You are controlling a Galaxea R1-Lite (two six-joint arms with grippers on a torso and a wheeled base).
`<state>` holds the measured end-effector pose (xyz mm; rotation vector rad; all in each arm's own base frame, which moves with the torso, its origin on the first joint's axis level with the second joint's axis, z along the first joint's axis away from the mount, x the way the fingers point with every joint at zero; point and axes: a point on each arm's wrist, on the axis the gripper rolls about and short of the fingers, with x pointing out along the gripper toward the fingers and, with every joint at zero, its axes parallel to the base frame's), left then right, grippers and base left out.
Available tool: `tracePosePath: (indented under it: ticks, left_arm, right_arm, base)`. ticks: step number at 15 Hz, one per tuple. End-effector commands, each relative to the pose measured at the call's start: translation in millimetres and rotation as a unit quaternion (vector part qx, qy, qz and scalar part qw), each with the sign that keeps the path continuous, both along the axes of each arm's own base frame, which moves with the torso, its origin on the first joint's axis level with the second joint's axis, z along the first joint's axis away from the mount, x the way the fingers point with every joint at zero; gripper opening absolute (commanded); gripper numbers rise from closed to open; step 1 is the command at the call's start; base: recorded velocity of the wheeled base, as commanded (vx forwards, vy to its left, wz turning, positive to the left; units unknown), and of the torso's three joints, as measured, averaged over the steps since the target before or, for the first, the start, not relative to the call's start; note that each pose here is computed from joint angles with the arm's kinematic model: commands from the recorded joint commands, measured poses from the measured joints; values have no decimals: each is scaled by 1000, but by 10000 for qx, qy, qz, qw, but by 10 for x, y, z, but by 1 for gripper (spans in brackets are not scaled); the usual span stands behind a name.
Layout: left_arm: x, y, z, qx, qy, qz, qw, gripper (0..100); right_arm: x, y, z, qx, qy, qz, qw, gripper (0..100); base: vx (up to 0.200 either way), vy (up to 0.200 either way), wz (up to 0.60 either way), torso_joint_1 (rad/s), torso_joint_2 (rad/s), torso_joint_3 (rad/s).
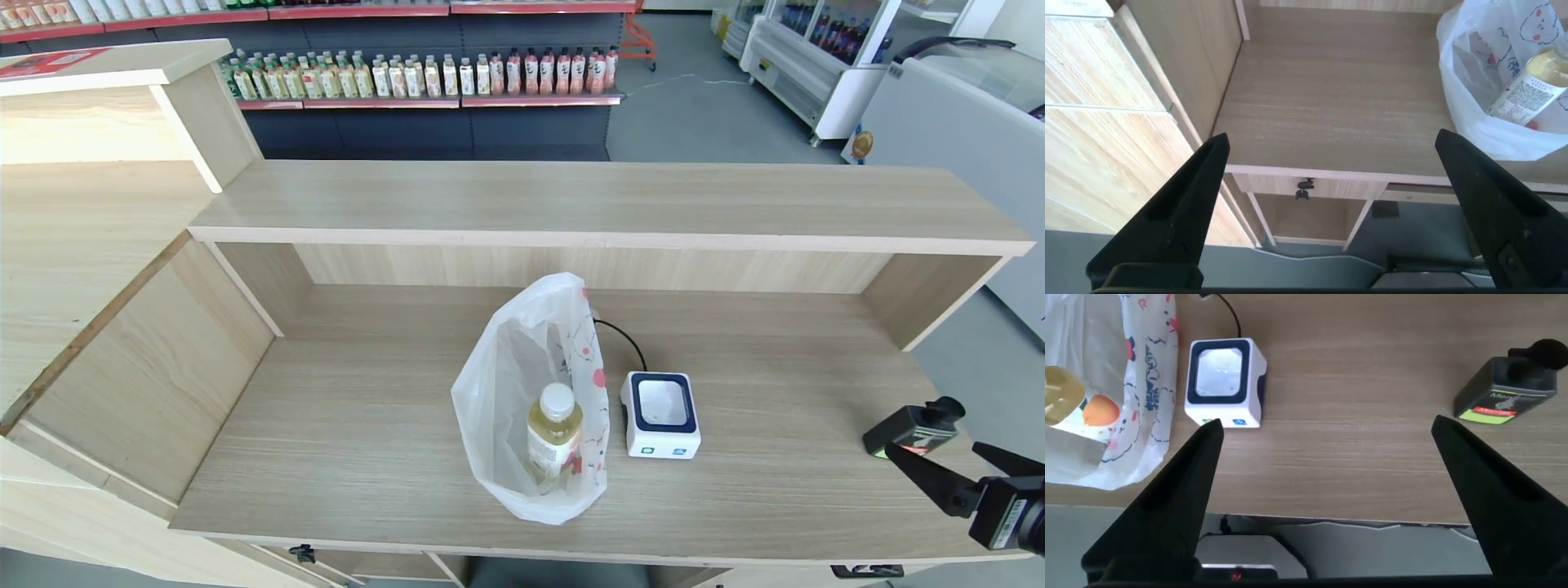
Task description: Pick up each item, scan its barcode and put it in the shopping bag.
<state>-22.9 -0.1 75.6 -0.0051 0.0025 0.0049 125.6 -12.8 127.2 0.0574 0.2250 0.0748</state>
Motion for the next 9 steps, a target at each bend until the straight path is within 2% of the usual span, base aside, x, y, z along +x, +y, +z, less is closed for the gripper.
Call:
tracePosePath:
  ticks: [1,9]
  left_arm:
    - [0,0,-1,3,3,-1,10000,100]
    - [0,0,-1,-5,3,-1,10000,100]
  right_arm:
    - [-20,3,-7,1,3,6,10000,100]
    - [11,3,-11,-6,213,31,9998,100]
  base:
    - [0,-200,0,-7,-2,-2]
    - [0,-200,0,2,4,4]
